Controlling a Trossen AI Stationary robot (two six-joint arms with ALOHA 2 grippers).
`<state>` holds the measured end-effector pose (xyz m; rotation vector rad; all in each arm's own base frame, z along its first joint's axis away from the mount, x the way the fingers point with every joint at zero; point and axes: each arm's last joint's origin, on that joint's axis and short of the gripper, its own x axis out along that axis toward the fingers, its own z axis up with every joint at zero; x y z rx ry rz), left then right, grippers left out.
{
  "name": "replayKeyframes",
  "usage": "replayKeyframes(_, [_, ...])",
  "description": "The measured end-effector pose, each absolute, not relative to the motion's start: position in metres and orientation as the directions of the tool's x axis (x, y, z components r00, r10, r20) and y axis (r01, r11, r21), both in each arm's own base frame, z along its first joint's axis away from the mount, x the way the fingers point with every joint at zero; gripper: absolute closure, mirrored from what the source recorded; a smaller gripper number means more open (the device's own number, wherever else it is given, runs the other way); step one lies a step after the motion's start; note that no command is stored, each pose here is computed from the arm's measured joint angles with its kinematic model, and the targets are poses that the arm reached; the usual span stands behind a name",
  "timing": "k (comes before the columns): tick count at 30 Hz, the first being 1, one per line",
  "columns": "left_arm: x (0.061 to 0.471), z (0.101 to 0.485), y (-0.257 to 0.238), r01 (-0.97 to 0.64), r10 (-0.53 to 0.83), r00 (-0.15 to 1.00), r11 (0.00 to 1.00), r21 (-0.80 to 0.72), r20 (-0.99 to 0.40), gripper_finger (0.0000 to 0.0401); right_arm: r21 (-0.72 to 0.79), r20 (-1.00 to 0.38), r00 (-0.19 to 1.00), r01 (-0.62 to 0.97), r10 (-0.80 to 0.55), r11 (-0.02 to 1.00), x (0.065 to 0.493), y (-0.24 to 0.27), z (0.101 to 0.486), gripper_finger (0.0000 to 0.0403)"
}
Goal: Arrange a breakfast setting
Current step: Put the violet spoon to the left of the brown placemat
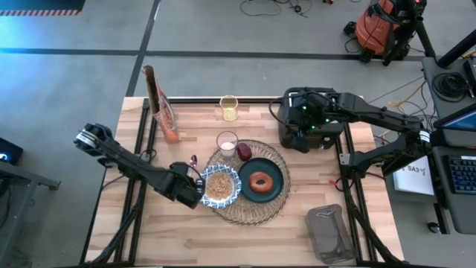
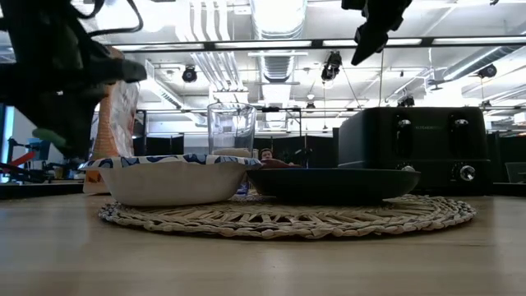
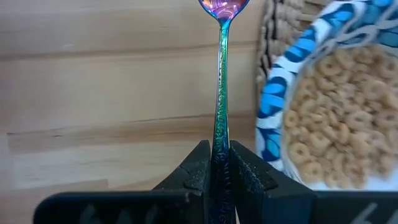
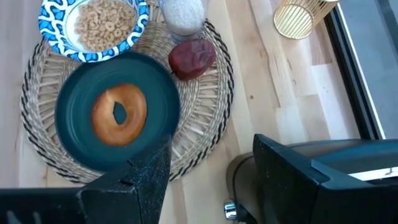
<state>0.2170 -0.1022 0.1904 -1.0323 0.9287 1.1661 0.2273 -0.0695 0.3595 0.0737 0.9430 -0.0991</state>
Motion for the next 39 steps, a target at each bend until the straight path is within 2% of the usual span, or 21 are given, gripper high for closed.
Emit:
replayKeyframes(5, [0.219, 0.181, -0.104, -0.992, 0.262, 0.129, 0.042, -0.122, -0.956, 0.0374, 0.018, -0.819, 0.572, 0.11, -0.049, 0.994, 0.227, -0.07, 0.355, 0.0188])
replayKeyframes(11, [0.232, 0.163, -0.111, -0.989, 0.23, 0.146, 0.032, -0.143, -0.962, 0.0373, 0.024, -0.836, 0.547, 0.11, -0.04, 0.994, 0.227, -0.069, 0.345, 0.0188])
replayKeyframes(17, [0.238, 0.15, -0.115, -0.994, 0.242, 0.108, 0.009, -0.109, -0.964, 0.0373, 0.024, -0.838, 0.544, 0.109, -0.04, 0.994, 0.228, -0.07, 0.343, 0.0188])
replayKeyframes(31, [0.242, 0.144, -0.117, -0.993, 0.238, 0.12, 0.011, -0.121, -0.964, 0.0371, 0.023, -0.835, 0.548, 0.109, -0.041, 0.994, 0.228, -0.07, 0.344, 0.0188])
replayKeyframes(35, [0.242, 0.144, -0.118, -0.994, 0.208, 0.113, 0.009, -0.113, -0.972, 0.0355, 0.022, -0.834, 0.55, 0.109, -0.041, 0.994, 0.228, -0.07, 0.344, 0.0188])
replayKeyframes(39, [0.243, 0.146, -0.119, -0.994, 0.172, 0.101, 0.049, -0.094, -0.98, 0.0328, 0.022, -0.834, 0.551, 0.109, -0.042, 0.994, 0.228, -0.07, 0.344, 0.0188])
